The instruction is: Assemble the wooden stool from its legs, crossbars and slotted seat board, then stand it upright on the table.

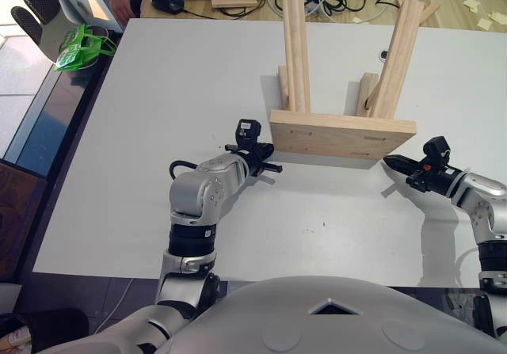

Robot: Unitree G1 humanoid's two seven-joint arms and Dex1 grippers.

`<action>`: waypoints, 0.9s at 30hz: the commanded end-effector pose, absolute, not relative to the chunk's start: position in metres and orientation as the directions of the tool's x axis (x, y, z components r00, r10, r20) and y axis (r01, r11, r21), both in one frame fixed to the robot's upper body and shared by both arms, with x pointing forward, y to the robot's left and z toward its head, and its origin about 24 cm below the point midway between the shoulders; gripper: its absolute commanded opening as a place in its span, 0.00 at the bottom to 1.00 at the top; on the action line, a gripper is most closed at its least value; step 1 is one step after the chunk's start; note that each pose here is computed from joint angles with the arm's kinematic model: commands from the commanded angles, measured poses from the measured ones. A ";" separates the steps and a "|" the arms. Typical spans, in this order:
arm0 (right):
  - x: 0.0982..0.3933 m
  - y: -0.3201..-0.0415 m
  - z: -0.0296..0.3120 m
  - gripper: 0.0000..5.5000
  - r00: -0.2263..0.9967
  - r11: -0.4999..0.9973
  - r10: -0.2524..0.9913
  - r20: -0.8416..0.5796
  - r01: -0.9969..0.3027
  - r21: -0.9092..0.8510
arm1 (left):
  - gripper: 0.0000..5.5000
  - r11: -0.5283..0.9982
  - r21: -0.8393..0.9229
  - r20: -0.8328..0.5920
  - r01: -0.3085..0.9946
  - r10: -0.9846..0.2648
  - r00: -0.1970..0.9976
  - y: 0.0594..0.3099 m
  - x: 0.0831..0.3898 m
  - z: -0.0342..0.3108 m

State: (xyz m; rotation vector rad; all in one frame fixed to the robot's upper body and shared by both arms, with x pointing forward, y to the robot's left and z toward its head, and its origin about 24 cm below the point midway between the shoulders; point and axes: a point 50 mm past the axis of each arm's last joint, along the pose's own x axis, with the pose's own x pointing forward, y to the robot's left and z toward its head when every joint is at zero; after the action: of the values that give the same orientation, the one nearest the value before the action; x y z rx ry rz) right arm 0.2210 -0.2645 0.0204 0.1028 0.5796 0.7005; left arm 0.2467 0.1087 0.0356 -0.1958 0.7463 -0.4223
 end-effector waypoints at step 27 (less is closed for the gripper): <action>0.234 -0.253 0.024 0.00 0.629 0.747 0.661 -0.409 -0.604 0.279 | 0.01 0.874 -0.353 -0.583 0.333 -0.484 0.652 0.104 0.247 0.041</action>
State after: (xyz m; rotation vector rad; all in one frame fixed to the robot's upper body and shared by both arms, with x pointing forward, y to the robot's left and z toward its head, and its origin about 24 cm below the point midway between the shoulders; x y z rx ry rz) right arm 0.2312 -0.2607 0.0184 0.0984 0.5373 0.6674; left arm 0.2468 0.1095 0.0358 -0.1985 0.7448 -0.4238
